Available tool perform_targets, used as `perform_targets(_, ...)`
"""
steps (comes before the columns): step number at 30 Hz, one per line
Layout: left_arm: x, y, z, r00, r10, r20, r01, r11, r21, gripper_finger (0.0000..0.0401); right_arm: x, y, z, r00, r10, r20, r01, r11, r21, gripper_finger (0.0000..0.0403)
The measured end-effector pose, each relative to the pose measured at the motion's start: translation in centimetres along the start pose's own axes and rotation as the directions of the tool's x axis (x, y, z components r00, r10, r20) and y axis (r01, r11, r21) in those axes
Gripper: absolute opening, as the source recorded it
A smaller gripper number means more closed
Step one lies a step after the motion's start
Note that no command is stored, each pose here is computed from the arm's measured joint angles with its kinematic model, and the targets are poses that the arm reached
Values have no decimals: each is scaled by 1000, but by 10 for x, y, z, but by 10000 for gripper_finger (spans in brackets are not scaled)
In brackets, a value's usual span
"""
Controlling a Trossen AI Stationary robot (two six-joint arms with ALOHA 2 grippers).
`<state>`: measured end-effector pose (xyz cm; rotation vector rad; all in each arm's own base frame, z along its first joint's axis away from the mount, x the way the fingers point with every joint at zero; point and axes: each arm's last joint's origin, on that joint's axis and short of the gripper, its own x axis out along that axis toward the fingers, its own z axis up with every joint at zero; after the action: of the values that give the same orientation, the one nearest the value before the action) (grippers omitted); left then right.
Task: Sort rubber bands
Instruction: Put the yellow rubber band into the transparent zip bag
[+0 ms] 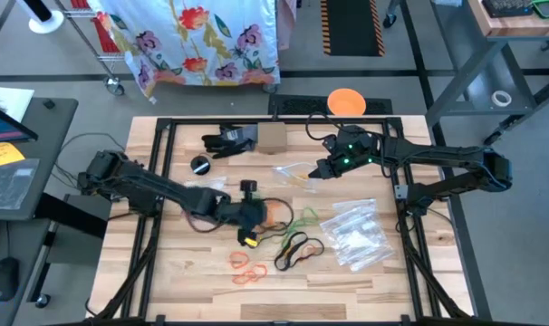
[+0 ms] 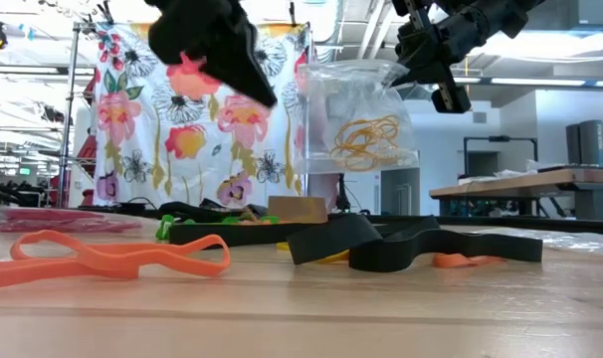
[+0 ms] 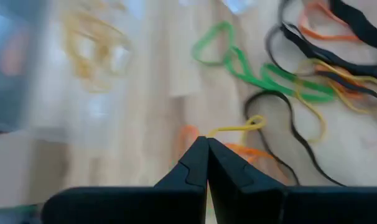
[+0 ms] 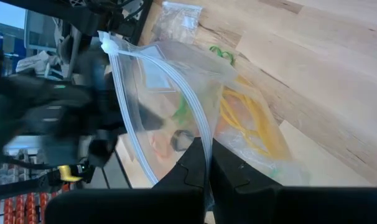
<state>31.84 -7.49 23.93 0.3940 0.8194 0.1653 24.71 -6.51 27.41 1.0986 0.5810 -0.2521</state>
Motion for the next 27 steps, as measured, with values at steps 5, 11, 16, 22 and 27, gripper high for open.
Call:
perform_targets(5,-28,-6,5,976,210,58,-209,978,-19,0,0,0,0,1000,0,0,0,1000,0,0)
perform_targets(11,-40,-11,6,971,224,90,-220,974,-53,0,0,0,0,1000,1,1,-1,1000,0,0)
perform_targets(16,-15,-19,5,998,0,59,1,1000,-7,0,0,0,0,1000,4,3,-4,1000,2,0)
perform_targets(22,36,-29,-1,999,-43,8,41,987,158,0,0,0,0,1000,5,4,-5,1000,6,0)
perform_targets(27,64,-22,-4,999,43,7,-44,994,103,13,0,0,0,1000,3,3,-3,1000,6,0)
